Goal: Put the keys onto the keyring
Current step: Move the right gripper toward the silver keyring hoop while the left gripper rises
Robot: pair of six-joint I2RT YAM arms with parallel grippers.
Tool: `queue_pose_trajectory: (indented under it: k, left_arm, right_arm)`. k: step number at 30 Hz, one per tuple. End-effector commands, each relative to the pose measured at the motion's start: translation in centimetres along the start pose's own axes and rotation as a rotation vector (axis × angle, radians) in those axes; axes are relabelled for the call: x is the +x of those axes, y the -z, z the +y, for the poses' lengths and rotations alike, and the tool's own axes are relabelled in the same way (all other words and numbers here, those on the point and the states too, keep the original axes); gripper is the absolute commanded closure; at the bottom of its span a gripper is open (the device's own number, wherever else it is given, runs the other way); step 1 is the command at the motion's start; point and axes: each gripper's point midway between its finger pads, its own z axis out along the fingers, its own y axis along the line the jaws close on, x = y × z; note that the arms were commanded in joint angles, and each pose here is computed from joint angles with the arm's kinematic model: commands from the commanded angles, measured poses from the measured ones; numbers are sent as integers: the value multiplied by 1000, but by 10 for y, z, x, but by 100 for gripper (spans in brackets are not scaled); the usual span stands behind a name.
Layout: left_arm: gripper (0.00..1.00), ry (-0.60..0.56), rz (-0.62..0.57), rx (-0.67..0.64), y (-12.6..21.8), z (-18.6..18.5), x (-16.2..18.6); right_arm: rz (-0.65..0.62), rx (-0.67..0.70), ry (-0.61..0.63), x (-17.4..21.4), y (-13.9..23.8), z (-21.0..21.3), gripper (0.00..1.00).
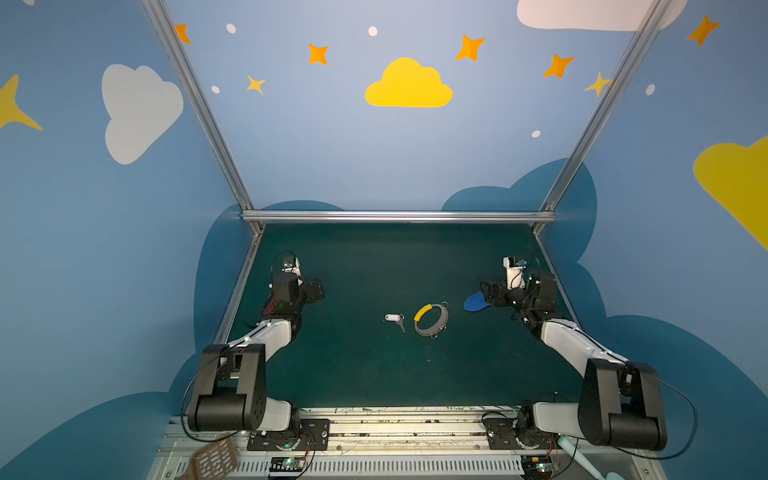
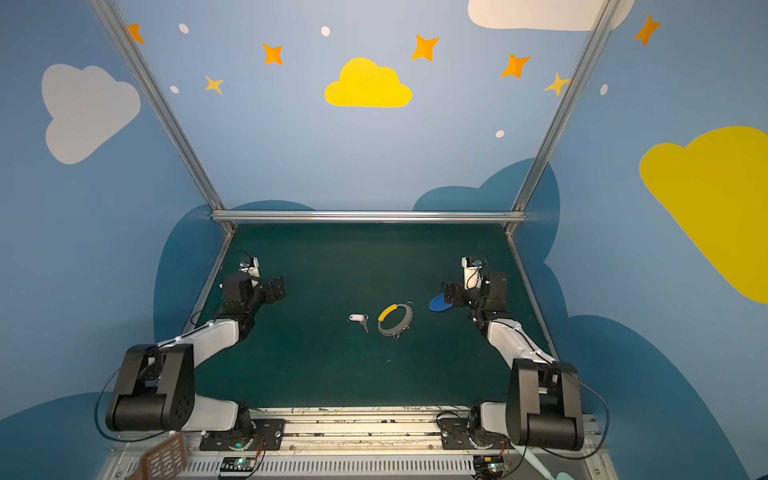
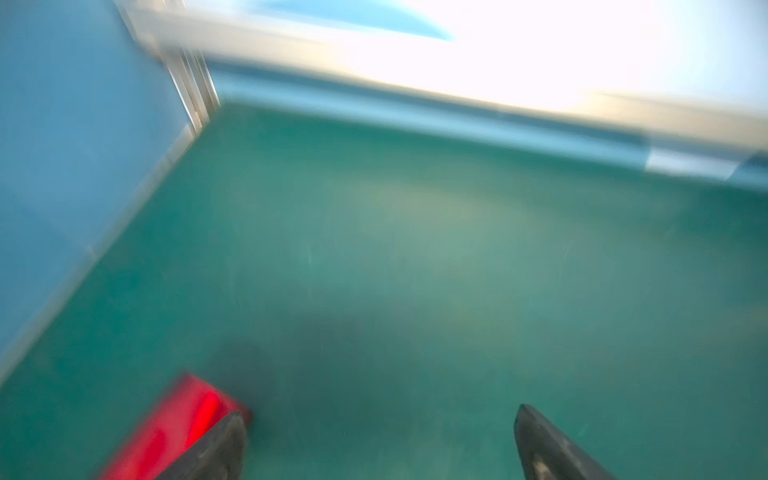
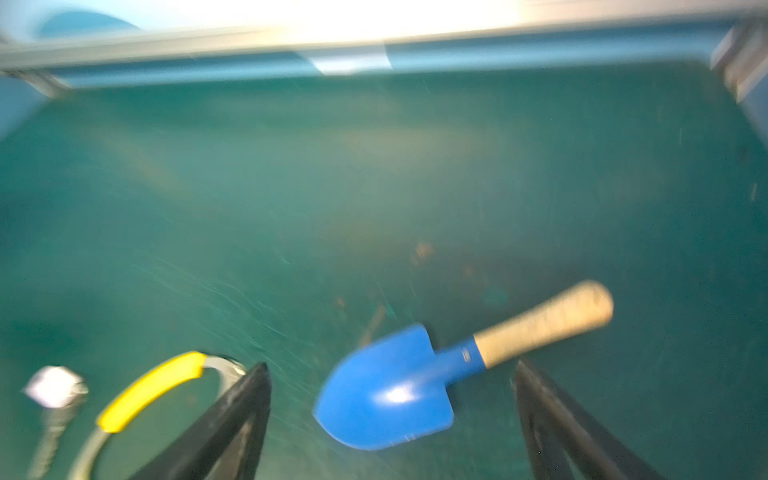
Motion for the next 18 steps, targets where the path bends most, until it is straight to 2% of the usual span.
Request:
queue_pose_trajectory:
  k: [1,4,8,13,16,18]
  left_arm:
    - [0,58,71,17,16,-5,-1]
    - [0,77,71,139,25,-32,-13]
    - [0,35,115,303,37,-78,-24]
    - [0,-94,156,487,53,-137,-24]
    - [0,-167,172,563,58,-163,-21]
    - [1,-194,182,591,58,-174,-18]
  right_arm:
    - [70,-168,-5,2,7,38,14]
    - [140,-270,-3,13,1,66,16]
    - [291,-265,-135,33,-5,77,20]
    - [431,-298,-183,58,-5,86,29]
    - [486,-302,-186,66,-6,83,32]
    - [532,-344,-192,71,-7,89,38]
